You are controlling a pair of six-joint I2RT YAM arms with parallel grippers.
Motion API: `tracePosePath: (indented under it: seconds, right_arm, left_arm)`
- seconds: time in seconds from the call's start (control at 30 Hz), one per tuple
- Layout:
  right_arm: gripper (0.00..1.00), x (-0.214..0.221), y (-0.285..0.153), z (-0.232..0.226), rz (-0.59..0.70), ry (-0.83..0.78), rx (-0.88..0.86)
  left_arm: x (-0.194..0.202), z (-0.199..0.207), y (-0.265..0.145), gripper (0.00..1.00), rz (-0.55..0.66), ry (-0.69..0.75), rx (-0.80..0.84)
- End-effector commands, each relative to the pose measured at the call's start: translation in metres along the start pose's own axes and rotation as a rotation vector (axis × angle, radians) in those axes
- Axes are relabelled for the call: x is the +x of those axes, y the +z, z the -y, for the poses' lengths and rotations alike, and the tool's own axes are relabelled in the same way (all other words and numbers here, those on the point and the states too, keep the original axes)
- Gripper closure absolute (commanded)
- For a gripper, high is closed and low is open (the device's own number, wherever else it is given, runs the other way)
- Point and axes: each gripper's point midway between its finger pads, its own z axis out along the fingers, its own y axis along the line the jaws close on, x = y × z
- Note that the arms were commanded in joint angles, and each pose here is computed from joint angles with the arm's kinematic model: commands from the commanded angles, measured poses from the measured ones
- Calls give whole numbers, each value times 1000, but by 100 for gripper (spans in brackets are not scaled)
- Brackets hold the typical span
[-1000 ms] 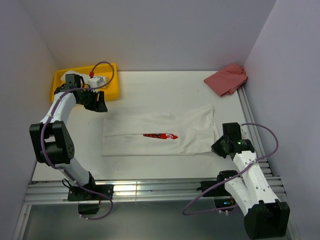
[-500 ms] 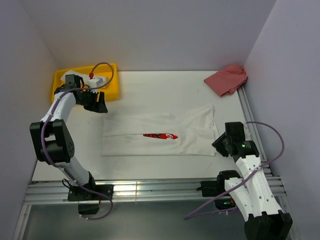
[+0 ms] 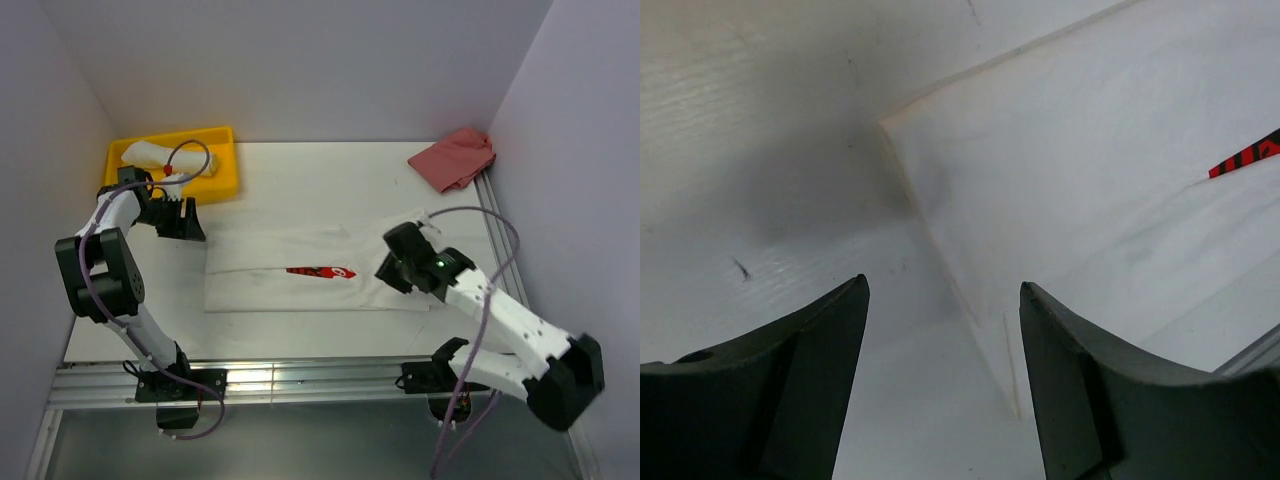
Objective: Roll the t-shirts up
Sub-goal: Roll the tshirt
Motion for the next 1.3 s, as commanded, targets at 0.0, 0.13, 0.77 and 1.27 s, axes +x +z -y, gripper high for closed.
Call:
tracePosePath:
  seconds: [0.0, 0.13, 0.77, 1.27]
  right_arm:
    - [58, -5, -8, -93, 73, -21, -165]
    - [59, 41, 16, -164, 5, -161, -188]
    - [61, 241, 72, -391, -189, -465, -487]
    - [62, 278, 92, -365, -188, -497, -388]
  left_arm:
    - [8, 8, 12, 32, -29, -13, 82]
    - [11, 5, 21, 31, -41, -28, 104]
    - [11, 5, 44, 31, -49, -46, 199]
    - [16, 11, 49, 31, -57, -37, 213]
